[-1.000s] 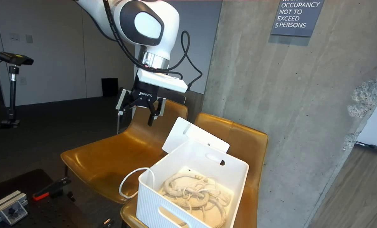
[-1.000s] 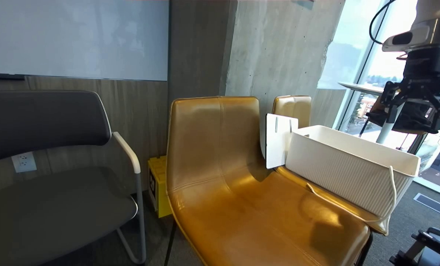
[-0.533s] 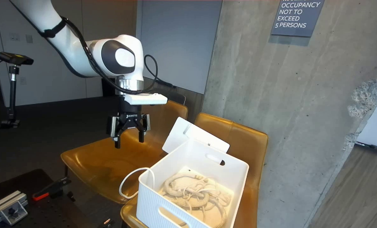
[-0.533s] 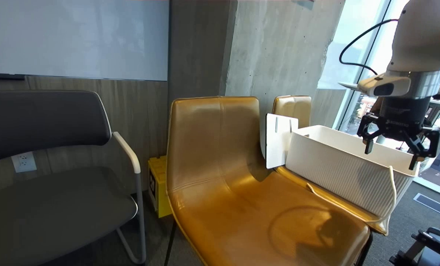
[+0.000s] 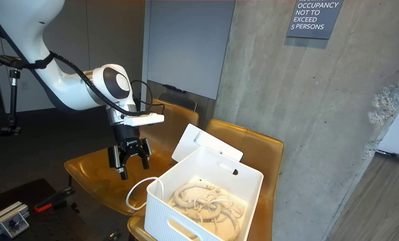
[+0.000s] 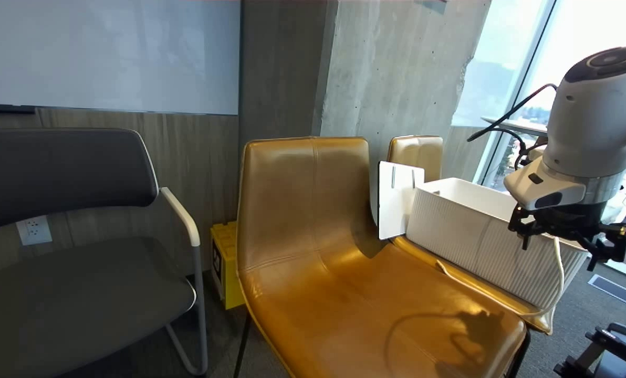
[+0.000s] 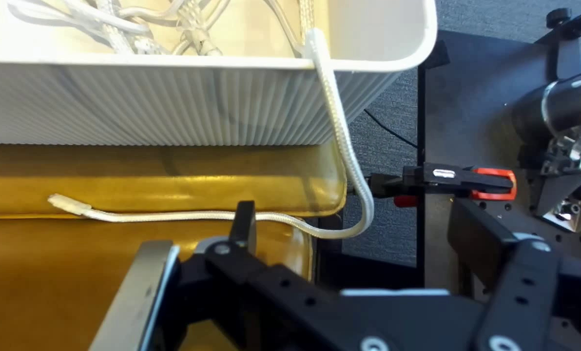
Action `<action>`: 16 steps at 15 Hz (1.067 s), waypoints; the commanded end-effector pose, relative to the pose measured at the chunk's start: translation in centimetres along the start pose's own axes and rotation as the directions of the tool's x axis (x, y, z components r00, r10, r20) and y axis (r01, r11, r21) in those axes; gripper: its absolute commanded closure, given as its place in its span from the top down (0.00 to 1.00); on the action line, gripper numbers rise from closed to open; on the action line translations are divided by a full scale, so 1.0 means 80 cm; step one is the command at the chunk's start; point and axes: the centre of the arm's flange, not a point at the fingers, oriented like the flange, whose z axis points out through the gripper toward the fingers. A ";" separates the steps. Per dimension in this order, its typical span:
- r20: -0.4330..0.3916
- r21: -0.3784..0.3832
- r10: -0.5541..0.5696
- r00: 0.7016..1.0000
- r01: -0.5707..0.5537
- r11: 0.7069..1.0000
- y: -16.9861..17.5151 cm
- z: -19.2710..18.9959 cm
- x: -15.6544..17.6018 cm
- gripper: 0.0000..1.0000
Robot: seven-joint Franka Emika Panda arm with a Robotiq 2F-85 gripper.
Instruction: Put the cable inside the storage box, then take it out
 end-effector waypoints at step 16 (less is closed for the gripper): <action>0.038 0.065 0.003 0.999 -0.005 0.998 0.037 0.047 -0.023 0.18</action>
